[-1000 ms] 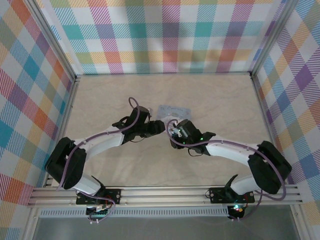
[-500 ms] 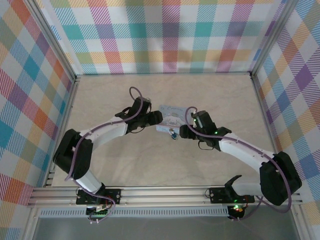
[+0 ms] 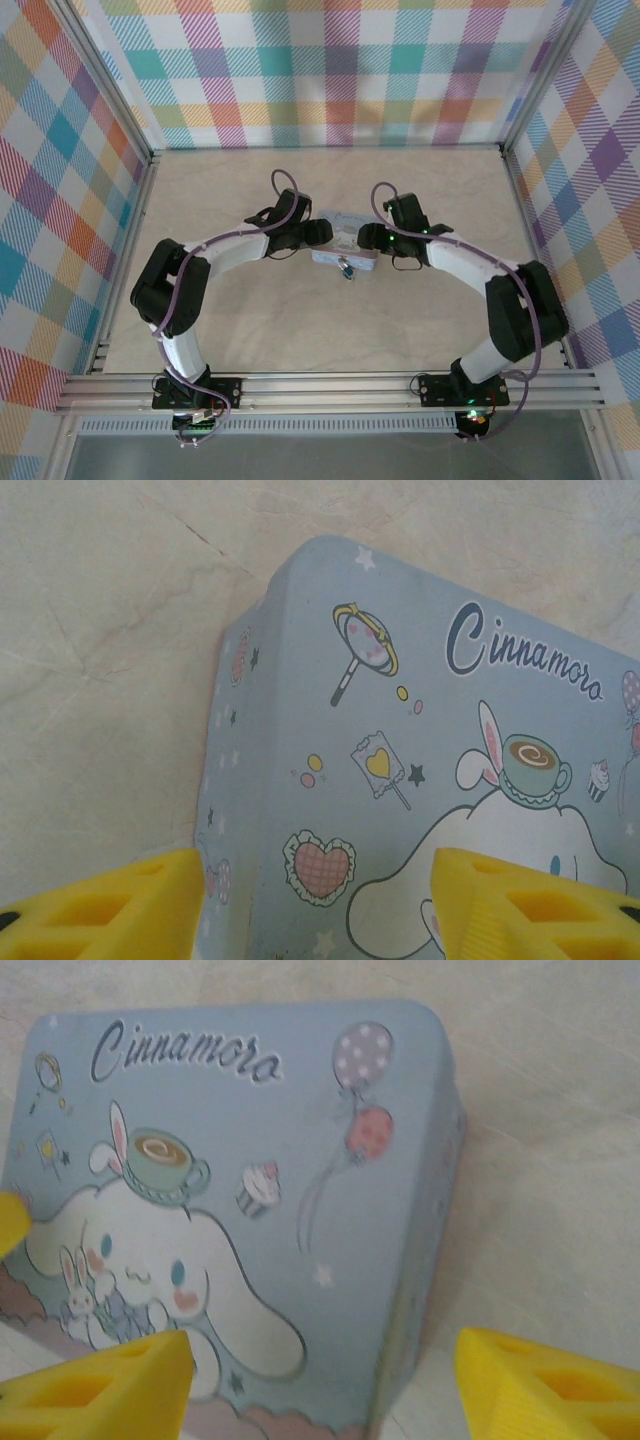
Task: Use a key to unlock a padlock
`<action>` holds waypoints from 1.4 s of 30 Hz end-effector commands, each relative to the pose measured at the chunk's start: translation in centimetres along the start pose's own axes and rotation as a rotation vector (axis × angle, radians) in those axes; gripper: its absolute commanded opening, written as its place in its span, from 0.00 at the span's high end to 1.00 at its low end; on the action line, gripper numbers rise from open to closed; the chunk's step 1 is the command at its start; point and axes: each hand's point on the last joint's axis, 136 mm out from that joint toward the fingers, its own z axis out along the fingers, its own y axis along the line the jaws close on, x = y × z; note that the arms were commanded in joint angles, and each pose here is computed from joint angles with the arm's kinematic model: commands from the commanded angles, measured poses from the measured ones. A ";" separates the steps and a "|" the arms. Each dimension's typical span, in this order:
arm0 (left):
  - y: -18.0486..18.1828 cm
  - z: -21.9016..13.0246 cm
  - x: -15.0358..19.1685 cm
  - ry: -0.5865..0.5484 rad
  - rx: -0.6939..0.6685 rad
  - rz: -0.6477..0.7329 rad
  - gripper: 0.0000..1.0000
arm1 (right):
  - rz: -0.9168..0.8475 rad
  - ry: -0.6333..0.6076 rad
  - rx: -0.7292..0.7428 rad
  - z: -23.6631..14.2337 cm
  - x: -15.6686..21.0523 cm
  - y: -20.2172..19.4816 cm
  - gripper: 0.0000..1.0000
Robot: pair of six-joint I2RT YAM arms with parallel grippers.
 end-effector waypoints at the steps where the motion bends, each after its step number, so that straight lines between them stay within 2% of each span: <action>1: -0.3 -1.6 -0.2 -0.017 0.035 -0.010 0.38 | -0.011 0.006 -0.077 0.8 -1.7 2.1 0.33; 9: 0.6 -2.0 0.2 -0.028 0.003 -0.009 0.38 | -0.032 0.029 -0.043 1.9 -2.2 1.9 0.35; 14: 1.0 -2.2 0.2 -0.037 -0.014 -0.012 0.38 | -0.081 0.003 0.050 0.0 -1.4 -0.1 0.35; 19: 1.2 -2.4 0.3 -0.036 -0.022 -0.010 0.38 | -0.126 -0.029 0.107 -2.8 0.7 -1.4 0.39; 24: 1.4 -2.5 0.5 -0.034 -0.027 -0.010 0.38 | -0.219 -0.007 0.082 -3.6 4.6 0.0 0.50; 28: 1.4 -2.4 0.5 -0.030 -0.025 -0.012 0.38 | -0.280 0.016 0.050 -2.7 7.2 1.2 0.53; 33: 1.1 -2.3 0.4 -0.027 -0.020 -0.014 0.38 | -0.325 0.041 0.029 -0.6 8.7 2.4 0.54; 42: 1.1 -2.1 0.4 -0.018 -0.020 -0.015 0.38 | -0.362 0.065 0.060 3.1 9.3 2.7 0.56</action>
